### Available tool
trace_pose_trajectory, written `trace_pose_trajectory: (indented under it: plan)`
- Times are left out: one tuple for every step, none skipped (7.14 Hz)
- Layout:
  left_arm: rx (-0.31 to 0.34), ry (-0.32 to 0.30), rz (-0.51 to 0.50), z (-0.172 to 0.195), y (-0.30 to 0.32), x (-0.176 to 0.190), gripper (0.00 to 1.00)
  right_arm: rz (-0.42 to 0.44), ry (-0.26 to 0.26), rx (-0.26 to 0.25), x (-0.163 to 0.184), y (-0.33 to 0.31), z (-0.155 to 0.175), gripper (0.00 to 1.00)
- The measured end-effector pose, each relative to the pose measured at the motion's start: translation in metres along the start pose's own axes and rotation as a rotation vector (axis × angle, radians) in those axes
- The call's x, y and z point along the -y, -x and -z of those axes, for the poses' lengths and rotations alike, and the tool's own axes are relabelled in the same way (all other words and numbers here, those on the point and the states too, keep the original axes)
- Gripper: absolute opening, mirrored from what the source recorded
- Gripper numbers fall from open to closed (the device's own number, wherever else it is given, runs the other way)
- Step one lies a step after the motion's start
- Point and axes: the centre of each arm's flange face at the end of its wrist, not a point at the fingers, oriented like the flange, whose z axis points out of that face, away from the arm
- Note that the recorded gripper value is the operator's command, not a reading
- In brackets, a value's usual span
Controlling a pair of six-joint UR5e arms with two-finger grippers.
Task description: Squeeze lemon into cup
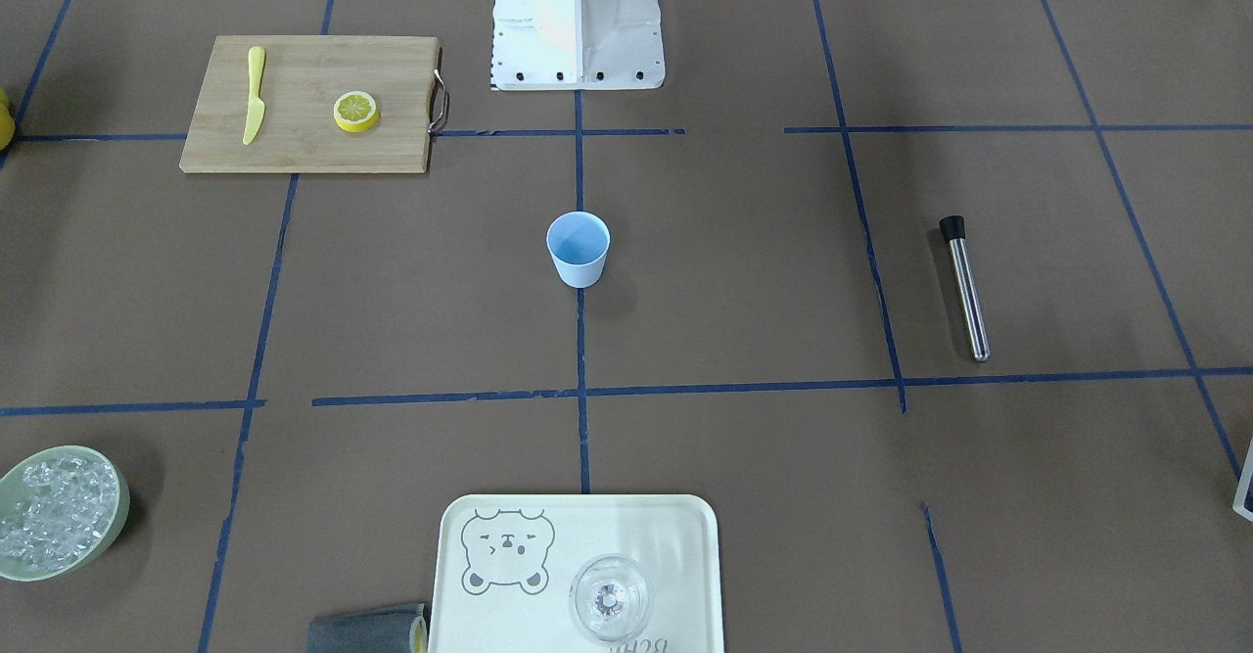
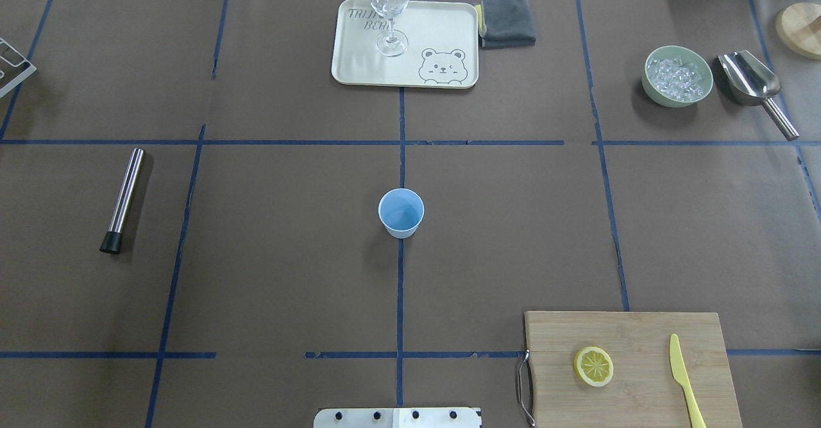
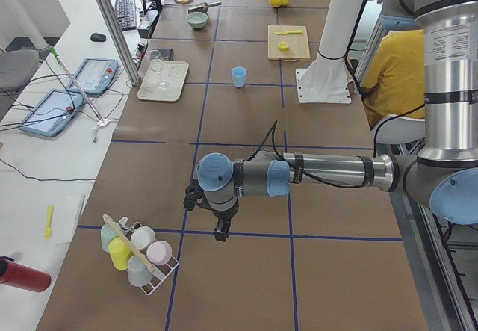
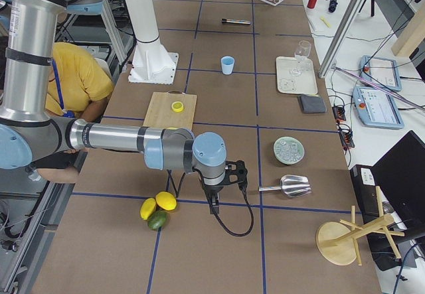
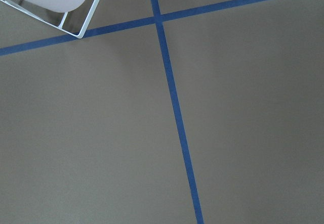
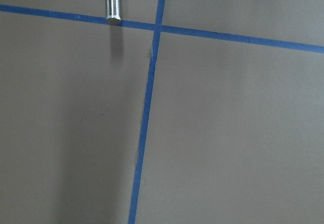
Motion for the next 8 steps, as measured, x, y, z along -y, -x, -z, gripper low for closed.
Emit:
trace_pose_trajectory:
  plan:
    - [-0.001, 0.001, 0.001, 0.000, 0.000, 0.000, 1.00, -0.001, 0.001, 0.000, 0.000, 0.000, -0.001, 1.00]
    - [-0.004, 0.004, 0.004, -0.002, 0.001, -0.002, 1.00, 0.000, 0.003, -0.001, 0.000, -0.001, -0.001, 1.00]
    - [-0.007, 0.008, 0.009, -0.003, 0.002, -0.005, 1.00, 0.010, 0.005, -0.001, 0.002, 0.001, -0.002, 1.00]
    - [-0.008, 0.009, 0.010, -0.004, 0.002, -0.006, 1.00, 0.021, 0.007, 0.002, 0.005, 0.003, -0.003, 1.00]
    - [-0.009, 0.007, 0.008, -0.004, 0.002, -0.006, 1.00, 0.027, 0.010, 0.003, 0.008, 0.007, -0.004, 1.00]
    - [-0.010, 0.006, 0.007, -0.003, 0.001, -0.006, 1.00, 0.046, 0.005, 0.005, 0.011, 0.013, -0.004, 1.00]
    - [-0.010, 0.003, 0.003, -0.002, 0.000, -0.005, 1.00, 0.100, -0.023, 0.005, 0.017, 0.025, -0.004, 1.00]
    - [-0.011, -0.002, -0.002, 0.000, -0.002, -0.004, 1.00, 0.168, -0.056, 0.009, 0.026, 0.045, -0.008, 1.00]
